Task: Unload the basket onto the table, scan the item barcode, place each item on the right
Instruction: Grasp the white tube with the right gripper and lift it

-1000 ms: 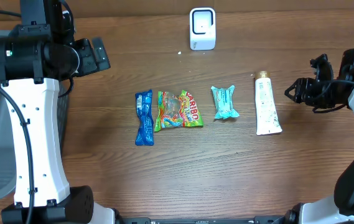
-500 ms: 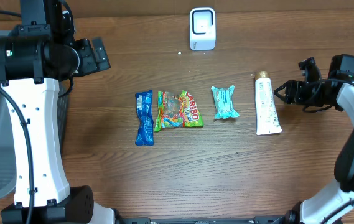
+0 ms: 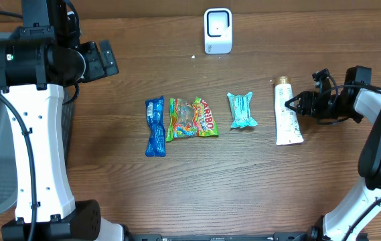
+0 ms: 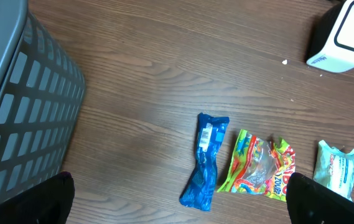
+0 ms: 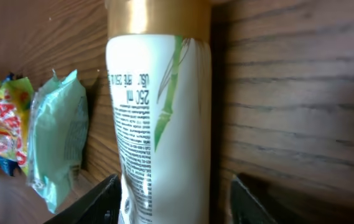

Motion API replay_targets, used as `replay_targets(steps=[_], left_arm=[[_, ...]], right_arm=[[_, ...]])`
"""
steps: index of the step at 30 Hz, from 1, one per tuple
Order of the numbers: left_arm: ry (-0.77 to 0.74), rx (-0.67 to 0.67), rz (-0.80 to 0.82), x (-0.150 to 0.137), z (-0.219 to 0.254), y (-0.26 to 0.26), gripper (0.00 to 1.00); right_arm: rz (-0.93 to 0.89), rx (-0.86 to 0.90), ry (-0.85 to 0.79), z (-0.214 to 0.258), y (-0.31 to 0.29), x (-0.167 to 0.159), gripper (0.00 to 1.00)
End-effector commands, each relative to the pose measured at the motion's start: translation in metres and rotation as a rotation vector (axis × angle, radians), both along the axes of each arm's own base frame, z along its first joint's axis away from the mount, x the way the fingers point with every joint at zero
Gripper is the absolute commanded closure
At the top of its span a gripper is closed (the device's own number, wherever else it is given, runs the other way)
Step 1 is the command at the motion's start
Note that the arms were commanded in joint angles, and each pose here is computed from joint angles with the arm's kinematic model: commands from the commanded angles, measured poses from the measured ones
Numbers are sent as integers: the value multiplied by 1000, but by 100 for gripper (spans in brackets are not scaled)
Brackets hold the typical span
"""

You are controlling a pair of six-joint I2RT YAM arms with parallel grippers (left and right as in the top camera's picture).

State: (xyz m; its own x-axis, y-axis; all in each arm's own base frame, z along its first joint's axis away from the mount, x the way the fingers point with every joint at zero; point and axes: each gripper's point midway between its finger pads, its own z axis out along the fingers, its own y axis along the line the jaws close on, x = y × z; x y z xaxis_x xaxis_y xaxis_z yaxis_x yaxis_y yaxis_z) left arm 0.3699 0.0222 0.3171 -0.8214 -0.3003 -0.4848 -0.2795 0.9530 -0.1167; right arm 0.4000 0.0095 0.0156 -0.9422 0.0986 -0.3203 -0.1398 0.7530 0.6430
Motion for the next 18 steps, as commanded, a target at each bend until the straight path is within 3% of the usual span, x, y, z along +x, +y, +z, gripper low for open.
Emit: replay_targets(steps=[1, 7, 16, 18], left_arm=[[-24, 19, -5, 1, 8, 2, 0], [-24, 19, -5, 1, 8, 2, 0], [-24, 19, -5, 1, 8, 2, 0], [-24, 19, -5, 1, 8, 2, 0]], right_arm=[[17, 22, 85, -25, 11, -22, 47], [17, 19, 102, -39, 18, -34, 54], [-119, 36, 167, -43, 13, -25, 95], [-136, 62, 178, -39, 14, -22, 96]])
